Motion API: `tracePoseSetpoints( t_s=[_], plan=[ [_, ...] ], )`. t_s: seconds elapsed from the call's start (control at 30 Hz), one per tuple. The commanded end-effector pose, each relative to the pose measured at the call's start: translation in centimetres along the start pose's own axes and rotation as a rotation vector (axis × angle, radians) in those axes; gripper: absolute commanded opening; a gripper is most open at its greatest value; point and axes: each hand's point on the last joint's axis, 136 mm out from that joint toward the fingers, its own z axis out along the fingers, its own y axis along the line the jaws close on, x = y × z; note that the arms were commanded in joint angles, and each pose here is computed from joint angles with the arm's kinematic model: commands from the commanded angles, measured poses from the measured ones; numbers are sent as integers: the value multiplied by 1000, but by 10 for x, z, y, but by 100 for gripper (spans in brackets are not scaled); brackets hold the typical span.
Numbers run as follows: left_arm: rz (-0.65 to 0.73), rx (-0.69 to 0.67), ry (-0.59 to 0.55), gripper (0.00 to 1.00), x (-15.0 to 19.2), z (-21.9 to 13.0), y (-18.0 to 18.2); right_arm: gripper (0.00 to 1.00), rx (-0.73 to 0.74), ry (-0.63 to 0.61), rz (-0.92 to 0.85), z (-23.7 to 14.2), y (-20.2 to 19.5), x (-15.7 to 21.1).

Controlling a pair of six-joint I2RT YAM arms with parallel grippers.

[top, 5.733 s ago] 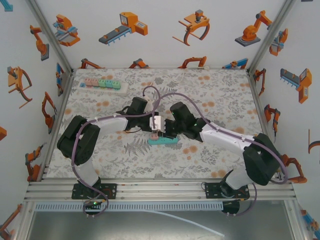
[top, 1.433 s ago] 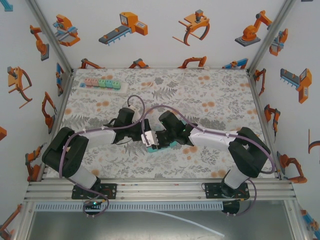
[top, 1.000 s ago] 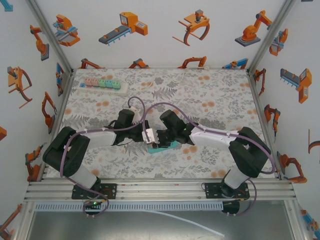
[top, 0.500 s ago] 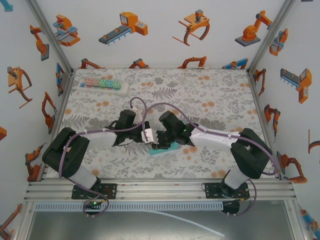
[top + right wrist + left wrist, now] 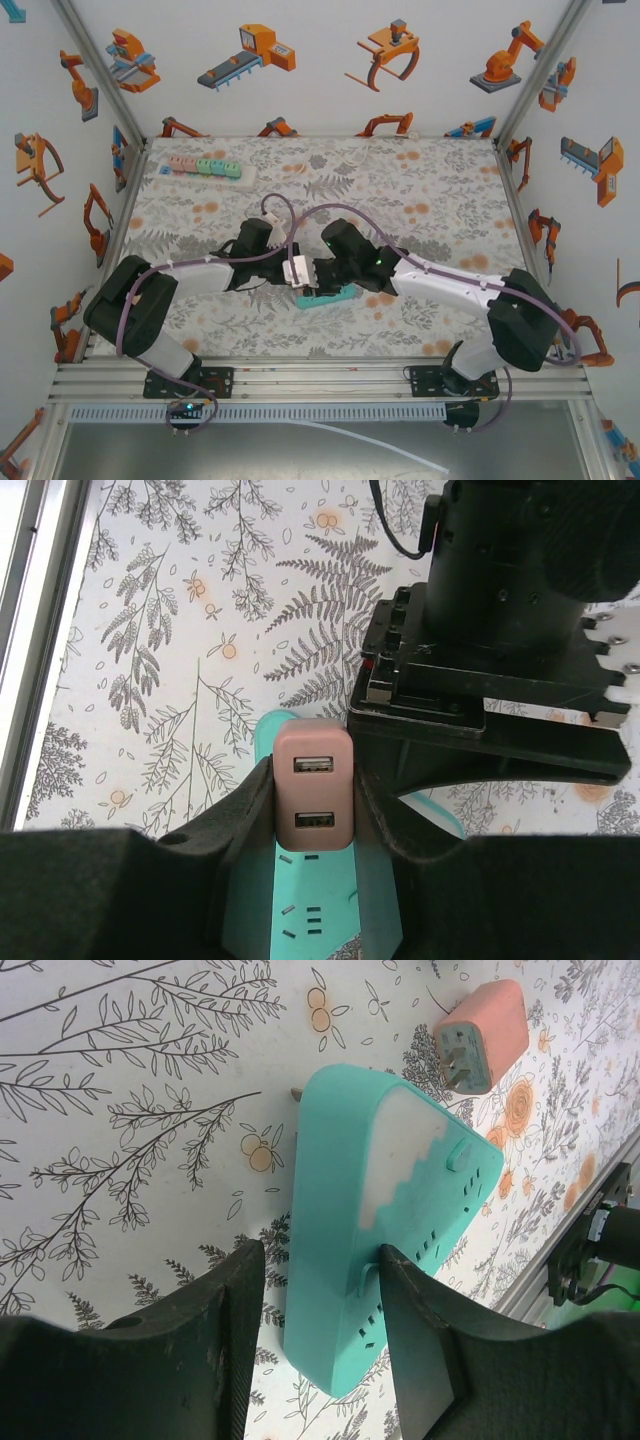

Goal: Pull the plug off the socket

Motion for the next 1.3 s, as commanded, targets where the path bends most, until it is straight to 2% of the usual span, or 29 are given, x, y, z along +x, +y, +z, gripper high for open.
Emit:
tracePoseSetpoints(
  t_s=[0.0, 0.1, 0.33, 0.47, 0.57, 0.77, 1.0, 1.13, 1.27],
  plan=[
    [-9, -233, 145, 48, 50, -3, 59, 12, 54, -68, -10, -18, -8, -24],
    [-7, -193, 106, 50, 39, -5, 47, 12, 137, -135, 80, -37, -16, -38],
    [35, -150, 20, 56, 10, -17, 25, 14, 430, -250, 544, -92, -53, -34],
    [63, -126, -41, 61, -4, -28, 12, 12, 587, -280, 937, -126, -77, 4],
    [96, -100, -107, 70, -15, -42, 0, 12, 686, -312, 1232, -153, -87, 45],
    [168, -47, -229, 86, -38, -76, -30, 12, 841, -373, 1579, -180, -69, 126],
    [292, -86, -433, 94, -84, -124, -54, 16, 840, -342, 1734, -154, -31, 181],
    [362, -83, -496, 97, -107, -136, -66, 21, 757, -360, 1757, -132, -23, 190],
    [356, -57, -542, 99, -121, -138, -70, 28, 684, -369, 1792, -115, -25, 193]
  ],
)
